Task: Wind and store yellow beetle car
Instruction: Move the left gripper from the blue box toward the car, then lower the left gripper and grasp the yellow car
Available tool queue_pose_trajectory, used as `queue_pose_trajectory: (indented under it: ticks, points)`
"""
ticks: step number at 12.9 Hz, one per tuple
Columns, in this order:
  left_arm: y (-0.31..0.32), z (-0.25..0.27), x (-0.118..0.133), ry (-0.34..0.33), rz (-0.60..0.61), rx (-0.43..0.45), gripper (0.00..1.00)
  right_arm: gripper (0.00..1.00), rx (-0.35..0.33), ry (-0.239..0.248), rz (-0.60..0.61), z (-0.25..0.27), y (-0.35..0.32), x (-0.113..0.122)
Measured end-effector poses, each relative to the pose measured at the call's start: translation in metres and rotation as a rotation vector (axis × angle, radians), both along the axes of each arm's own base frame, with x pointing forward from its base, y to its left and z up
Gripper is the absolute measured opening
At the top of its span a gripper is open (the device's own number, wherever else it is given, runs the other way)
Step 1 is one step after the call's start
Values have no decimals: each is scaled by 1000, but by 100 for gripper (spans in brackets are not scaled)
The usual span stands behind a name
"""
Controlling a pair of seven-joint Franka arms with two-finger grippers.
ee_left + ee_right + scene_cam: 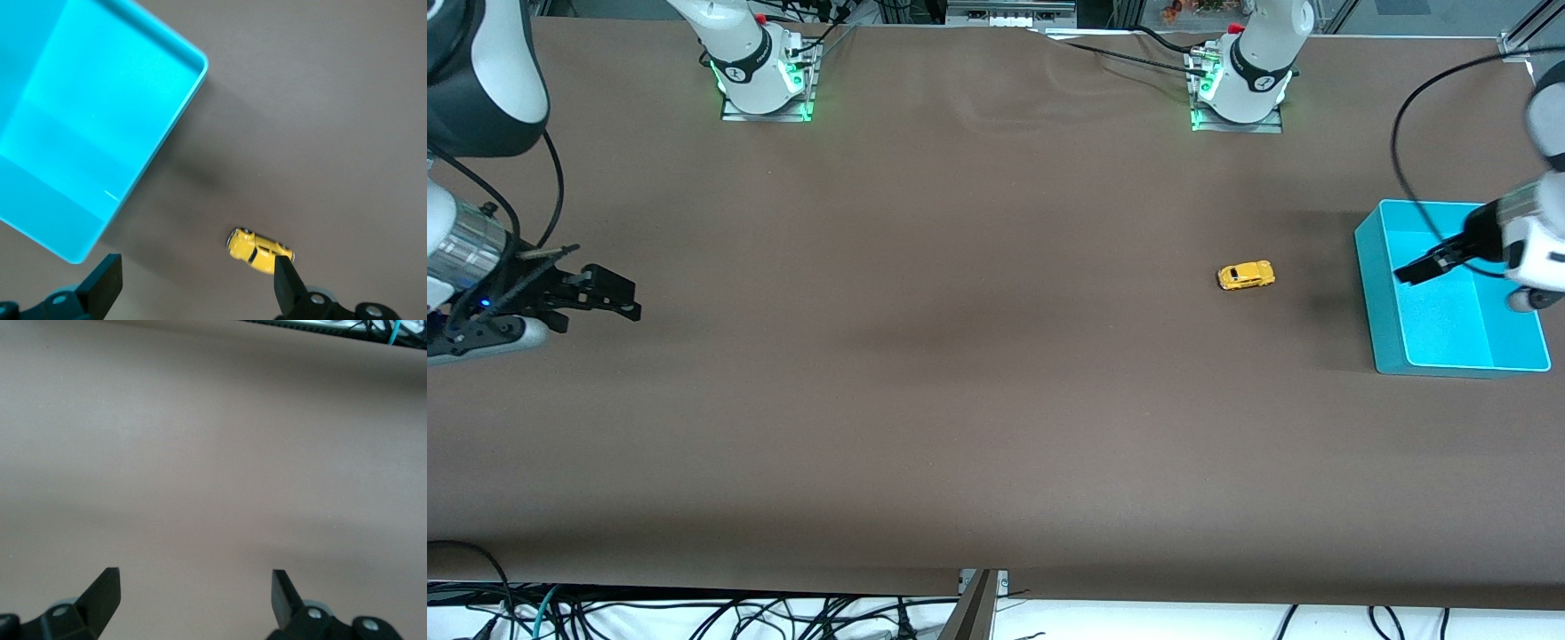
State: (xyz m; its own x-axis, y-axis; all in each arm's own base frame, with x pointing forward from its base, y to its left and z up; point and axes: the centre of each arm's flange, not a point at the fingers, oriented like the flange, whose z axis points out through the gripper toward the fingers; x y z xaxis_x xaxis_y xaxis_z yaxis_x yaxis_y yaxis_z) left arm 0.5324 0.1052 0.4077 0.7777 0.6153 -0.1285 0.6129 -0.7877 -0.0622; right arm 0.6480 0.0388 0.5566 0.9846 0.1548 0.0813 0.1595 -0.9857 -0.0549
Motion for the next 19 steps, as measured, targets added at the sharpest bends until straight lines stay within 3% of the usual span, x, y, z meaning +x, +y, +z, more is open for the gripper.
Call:
queue_pose_trajectory:
  ticks: [2,4,7,11,16,19]
  points:
    - [-8,-33,-11,12,150,21,100,100,-39,-19,8,13,1,-6]
    - [-21,-62,-17,29,320,45,100,100,-68,-6,8,16,1,-15]
    - [-56,-112,-5,32,584,75,100,100,-81,36,-93,14,3,-36]
    - [-111,-171,6,19,886,91,100,100,-100,44,-133,24,-1,-55]
    - [-136,-221,-15,-48,1123,268,100,100,-95,77,-137,18,-32,-59]
    - [-143,-228,-23,-61,1185,306,100,100,-98,85,-129,18,-27,-64]
